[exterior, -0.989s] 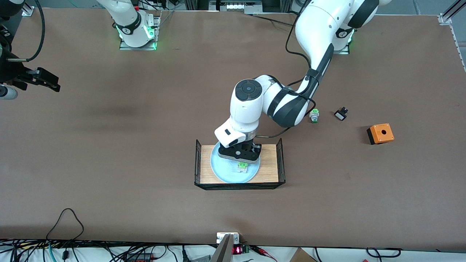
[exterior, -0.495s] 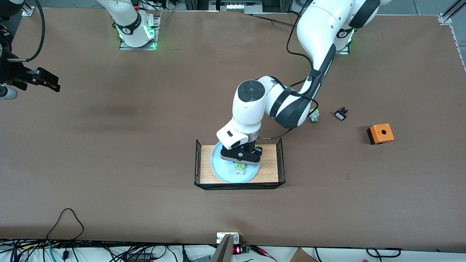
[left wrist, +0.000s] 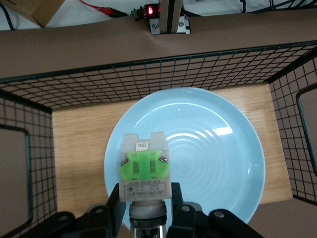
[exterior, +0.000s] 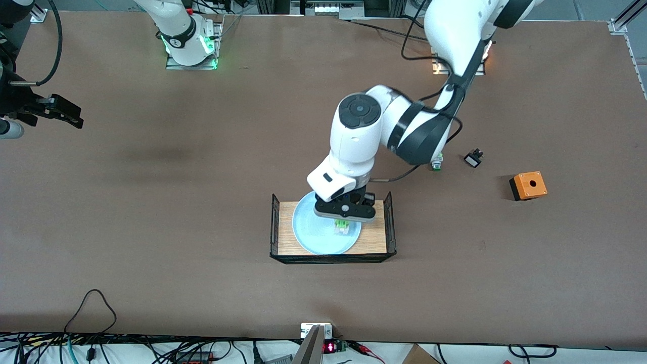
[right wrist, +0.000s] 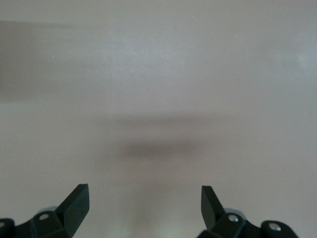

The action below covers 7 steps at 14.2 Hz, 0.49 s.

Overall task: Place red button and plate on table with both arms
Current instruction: 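Carry the green switch with the left gripper beside the orange box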

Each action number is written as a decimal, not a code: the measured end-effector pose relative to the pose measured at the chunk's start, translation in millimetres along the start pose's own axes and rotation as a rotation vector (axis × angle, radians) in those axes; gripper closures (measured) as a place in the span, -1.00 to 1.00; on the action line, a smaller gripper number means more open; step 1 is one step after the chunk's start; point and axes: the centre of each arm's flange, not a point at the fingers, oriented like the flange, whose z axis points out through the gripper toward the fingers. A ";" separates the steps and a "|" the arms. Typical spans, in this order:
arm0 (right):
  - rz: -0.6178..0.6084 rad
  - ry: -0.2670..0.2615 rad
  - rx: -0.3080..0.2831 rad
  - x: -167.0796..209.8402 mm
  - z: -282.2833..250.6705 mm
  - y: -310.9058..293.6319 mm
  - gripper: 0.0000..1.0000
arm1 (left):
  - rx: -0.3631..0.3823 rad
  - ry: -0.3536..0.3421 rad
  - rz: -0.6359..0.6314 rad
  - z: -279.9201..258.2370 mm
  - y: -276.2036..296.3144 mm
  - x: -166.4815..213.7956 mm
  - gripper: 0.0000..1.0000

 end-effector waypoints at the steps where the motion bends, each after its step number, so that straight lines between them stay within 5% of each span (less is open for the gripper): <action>1: 0.000 0.003 0.000 0.3 -0.2 -0.2 -1.00 | 0.022 -0.041 -0.006 -17.6 -5.9 -4.5 0.19; 7: -0.045 0.009 -0.009 2.0 -0.4 -26.3 -1.00 | 0.140 -0.298 0.195 -69.3 -59.8 -25.6 0.19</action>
